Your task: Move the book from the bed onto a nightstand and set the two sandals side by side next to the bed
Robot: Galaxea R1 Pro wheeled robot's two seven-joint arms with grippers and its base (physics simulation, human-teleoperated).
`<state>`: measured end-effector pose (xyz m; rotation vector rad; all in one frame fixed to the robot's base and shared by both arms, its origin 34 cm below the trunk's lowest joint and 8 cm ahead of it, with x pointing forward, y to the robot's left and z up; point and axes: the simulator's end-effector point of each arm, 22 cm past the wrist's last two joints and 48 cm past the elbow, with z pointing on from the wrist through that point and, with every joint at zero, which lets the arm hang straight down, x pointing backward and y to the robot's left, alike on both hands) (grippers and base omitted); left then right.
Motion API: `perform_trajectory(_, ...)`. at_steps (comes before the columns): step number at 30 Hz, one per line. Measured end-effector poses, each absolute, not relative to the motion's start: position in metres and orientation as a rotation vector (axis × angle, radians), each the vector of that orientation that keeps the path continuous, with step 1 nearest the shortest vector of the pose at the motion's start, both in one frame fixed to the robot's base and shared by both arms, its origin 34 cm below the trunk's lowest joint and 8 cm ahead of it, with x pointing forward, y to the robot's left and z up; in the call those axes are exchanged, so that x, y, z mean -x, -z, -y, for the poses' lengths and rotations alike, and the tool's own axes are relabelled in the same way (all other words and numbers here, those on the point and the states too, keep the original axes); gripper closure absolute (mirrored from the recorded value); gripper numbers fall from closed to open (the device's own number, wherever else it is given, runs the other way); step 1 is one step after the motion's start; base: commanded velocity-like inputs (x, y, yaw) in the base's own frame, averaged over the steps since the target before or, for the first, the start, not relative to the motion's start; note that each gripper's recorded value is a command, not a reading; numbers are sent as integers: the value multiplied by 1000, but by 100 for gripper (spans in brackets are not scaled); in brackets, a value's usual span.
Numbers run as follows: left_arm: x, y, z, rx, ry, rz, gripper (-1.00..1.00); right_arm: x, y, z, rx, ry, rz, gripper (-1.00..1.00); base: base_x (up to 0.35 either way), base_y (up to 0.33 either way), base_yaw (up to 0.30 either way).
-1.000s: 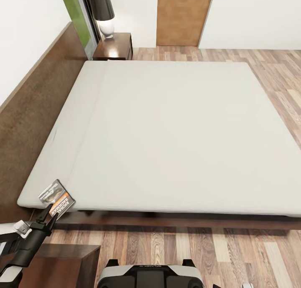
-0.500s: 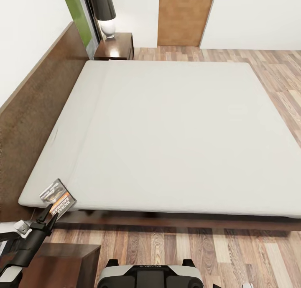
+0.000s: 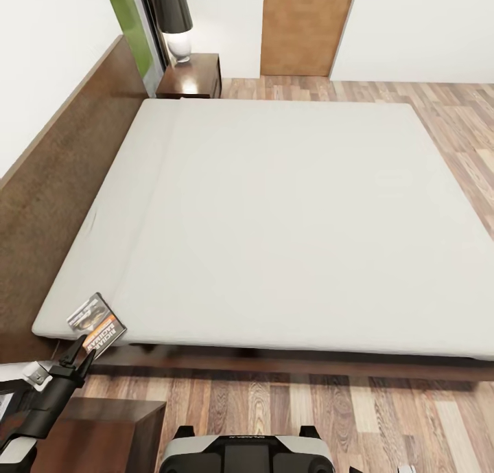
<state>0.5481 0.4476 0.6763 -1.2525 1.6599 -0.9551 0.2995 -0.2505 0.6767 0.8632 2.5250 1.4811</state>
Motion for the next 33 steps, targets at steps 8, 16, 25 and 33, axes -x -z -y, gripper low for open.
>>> perform_trajectory(8,-547,-675,-448,1255,953,-1663,-100,-298,-676,251,-868,-1481,-2528,-100,0,0,91)
perform_trajectory(16,-547,-674,-448,1256,953,-1663,-100,-298,-676,250,-868,-1482,-2528,-100,0,0,9)
perform_trajectory(25,-549,-667,-448,1257,954,-1663,-100,-300,-669,250,-868,-1482,-2528,-100,0,0,0)
perform_trajectory(33,-549,-666,-448,1257,954,-1661,-100,-301,-668,250,-867,-1482,-2527,-100,0,0,0)
